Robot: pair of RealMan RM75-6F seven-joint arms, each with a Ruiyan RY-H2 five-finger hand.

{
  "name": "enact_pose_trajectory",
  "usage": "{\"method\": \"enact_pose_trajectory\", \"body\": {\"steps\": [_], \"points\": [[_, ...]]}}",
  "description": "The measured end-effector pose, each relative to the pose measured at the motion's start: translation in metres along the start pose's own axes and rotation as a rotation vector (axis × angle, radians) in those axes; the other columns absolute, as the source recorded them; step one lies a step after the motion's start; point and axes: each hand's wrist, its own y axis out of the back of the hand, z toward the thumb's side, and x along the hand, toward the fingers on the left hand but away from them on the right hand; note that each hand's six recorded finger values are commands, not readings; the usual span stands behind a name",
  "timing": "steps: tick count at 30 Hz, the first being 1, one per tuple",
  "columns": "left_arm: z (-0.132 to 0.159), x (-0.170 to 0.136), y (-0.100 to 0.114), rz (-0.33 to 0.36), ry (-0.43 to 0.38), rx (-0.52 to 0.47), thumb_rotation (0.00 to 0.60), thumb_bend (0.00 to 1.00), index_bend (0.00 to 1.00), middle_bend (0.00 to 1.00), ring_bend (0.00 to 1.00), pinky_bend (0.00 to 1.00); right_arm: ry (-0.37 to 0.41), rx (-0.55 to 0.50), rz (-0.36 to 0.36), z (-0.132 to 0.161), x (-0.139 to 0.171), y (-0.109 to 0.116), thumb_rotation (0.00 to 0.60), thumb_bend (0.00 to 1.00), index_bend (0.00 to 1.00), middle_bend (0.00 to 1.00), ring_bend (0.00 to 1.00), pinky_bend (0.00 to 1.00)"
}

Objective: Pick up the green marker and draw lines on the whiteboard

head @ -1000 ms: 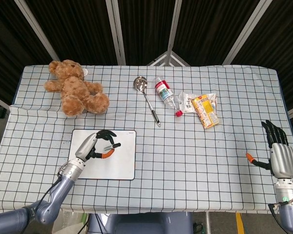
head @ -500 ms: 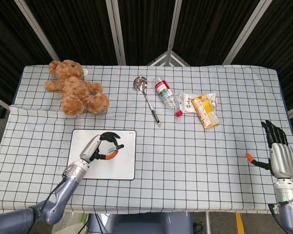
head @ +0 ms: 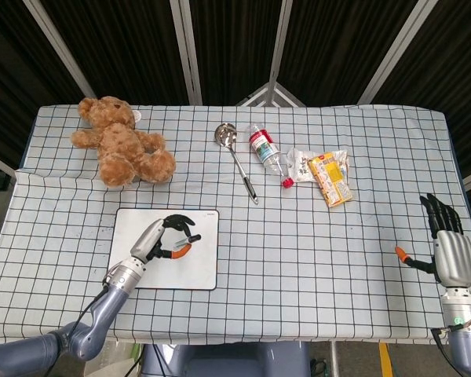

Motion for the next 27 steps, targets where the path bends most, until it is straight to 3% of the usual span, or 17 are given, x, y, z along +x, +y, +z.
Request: {"method": "enact_pose_trajectory", "body": {"steps": [15,27], "points": [[-0.019,0.004,0.023,0.028,0.028,0.062,0.600,0.53,0.75,0.30,0.19,0.30,-0.005,-0.001,0.003,0.000,0.000,-0.001,0.600,0.21,0.00,0.00,0.00,0.00],[-0.044,0.003,0.077,0.136,0.080,0.128,0.600,0.53,0.75,0.30,0.19,0.30,-0.005,0.000,0.003,0.000,0.001,-0.001,0.600,0.21,0.00,0.00,0.00,0.00]]}}
